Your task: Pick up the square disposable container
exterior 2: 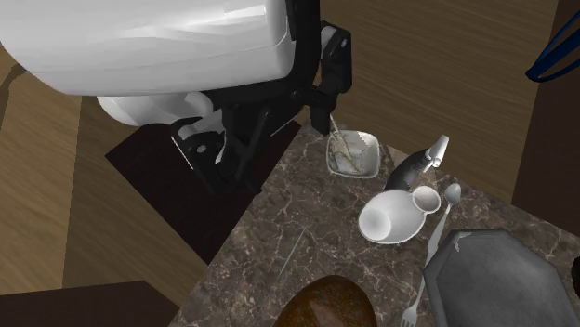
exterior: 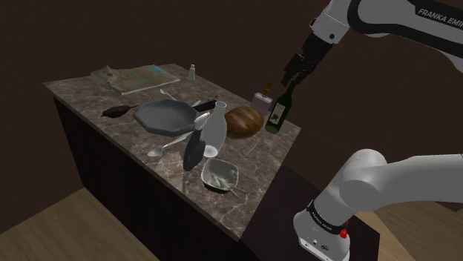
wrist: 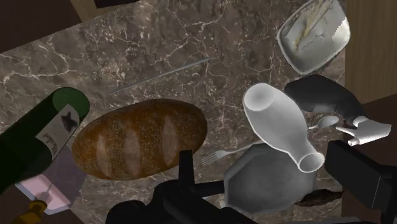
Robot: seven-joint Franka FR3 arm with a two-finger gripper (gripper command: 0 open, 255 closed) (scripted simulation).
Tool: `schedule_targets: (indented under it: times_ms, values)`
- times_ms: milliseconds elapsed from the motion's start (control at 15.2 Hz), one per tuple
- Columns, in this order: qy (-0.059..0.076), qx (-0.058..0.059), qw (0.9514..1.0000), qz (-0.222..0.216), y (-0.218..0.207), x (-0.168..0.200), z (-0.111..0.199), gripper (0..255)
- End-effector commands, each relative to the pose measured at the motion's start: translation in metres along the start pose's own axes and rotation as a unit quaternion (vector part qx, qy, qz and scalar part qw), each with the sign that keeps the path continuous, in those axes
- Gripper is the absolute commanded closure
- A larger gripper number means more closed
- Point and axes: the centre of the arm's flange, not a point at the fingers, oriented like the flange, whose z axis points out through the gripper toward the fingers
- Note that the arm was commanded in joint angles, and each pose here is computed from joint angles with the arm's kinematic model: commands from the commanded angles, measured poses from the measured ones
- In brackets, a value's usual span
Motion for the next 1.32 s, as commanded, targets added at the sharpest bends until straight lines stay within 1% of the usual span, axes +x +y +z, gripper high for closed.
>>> schedule_targets:
  times_ms: [0, 264, 396, 594, 924, 1254]
  values:
    - [0.000, 0.000, 1.0000, 0.000, 0.000, 0.000, 0.000, 0]
    - [-0.004, 0.008, 0.9987, 0.050, -0.016, -0.018, 0.046, 0]
    - [-0.006, 0.012, 0.9971, 0.076, -0.025, -0.026, 0.068, 0]
    - [-0.008, 0.017, 0.9934, 0.113, -0.040, -0.038, 0.102, 0]
    - [-0.013, 0.027, 0.9840, 0.176, -0.067, -0.055, 0.158, 0]
    - [-0.018, 0.036, 0.9706, 0.237, -0.097, -0.070, 0.213, 0]
